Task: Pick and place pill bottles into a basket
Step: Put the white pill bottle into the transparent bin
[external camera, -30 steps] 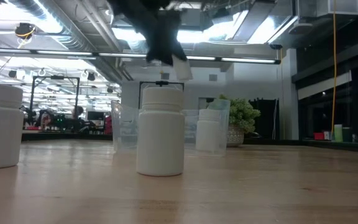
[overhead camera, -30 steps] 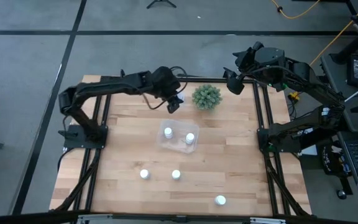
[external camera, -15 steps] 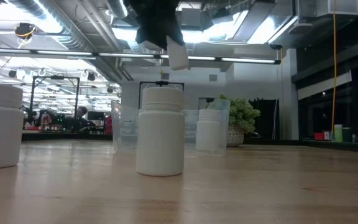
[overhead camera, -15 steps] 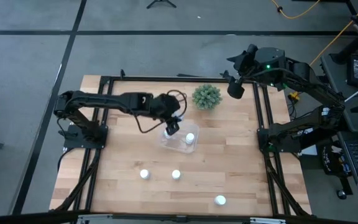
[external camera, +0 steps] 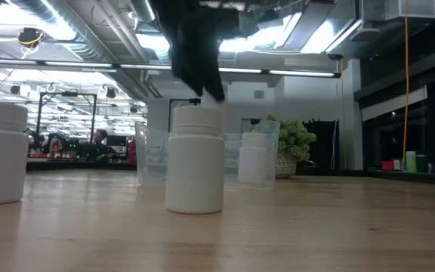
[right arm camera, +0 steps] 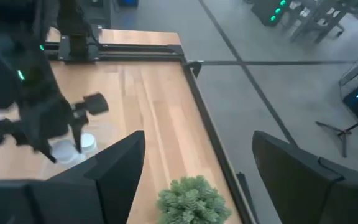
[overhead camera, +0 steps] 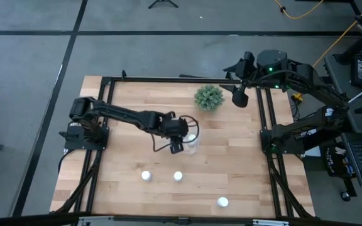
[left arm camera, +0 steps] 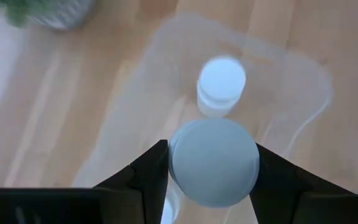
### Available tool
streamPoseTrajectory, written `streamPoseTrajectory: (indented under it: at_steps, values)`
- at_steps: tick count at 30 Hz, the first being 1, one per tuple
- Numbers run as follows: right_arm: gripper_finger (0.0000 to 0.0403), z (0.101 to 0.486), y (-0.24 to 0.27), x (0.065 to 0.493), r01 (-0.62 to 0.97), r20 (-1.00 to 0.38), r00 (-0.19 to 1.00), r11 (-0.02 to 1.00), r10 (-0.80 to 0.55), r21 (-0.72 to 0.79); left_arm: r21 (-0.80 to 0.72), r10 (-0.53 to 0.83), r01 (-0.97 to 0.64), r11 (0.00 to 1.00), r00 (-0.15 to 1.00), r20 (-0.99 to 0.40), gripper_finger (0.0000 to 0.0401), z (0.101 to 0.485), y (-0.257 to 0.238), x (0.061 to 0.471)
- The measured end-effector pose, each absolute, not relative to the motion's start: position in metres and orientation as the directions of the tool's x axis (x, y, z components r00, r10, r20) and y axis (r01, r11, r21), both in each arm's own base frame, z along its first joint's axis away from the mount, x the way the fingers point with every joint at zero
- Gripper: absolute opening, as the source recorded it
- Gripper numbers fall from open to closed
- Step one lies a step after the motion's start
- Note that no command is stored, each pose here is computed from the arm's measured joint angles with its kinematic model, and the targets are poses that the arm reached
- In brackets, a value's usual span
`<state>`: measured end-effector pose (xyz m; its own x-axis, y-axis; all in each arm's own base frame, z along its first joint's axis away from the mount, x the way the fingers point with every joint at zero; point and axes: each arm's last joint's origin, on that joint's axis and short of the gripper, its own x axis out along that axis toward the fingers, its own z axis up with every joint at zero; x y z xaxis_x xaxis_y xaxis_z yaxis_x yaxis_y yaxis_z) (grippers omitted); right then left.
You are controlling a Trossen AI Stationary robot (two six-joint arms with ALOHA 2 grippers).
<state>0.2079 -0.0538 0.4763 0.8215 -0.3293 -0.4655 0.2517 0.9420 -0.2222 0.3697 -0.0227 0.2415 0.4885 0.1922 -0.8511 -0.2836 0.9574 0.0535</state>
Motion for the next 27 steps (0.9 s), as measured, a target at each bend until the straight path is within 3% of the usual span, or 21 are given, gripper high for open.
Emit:
streamPoseTrajectory:
  at_steps: [10,27]
  values:
    - [0.0298,0.473,-0.033,0.211,0.164,-0.497,0.833,0.966,-0.244,-0.199,0.11,0.199,-0.248,0.962,0.37,-0.908,0.017,0.189,-0.021,0.388]
    - [0.0298,0.469,-0.029,0.208,0.105,-0.541,0.81,0.963,-0.228,-0.248,0.022,0.191,-0.345,0.938,0.465,-0.864,0.017,0.194,0.015,0.399]
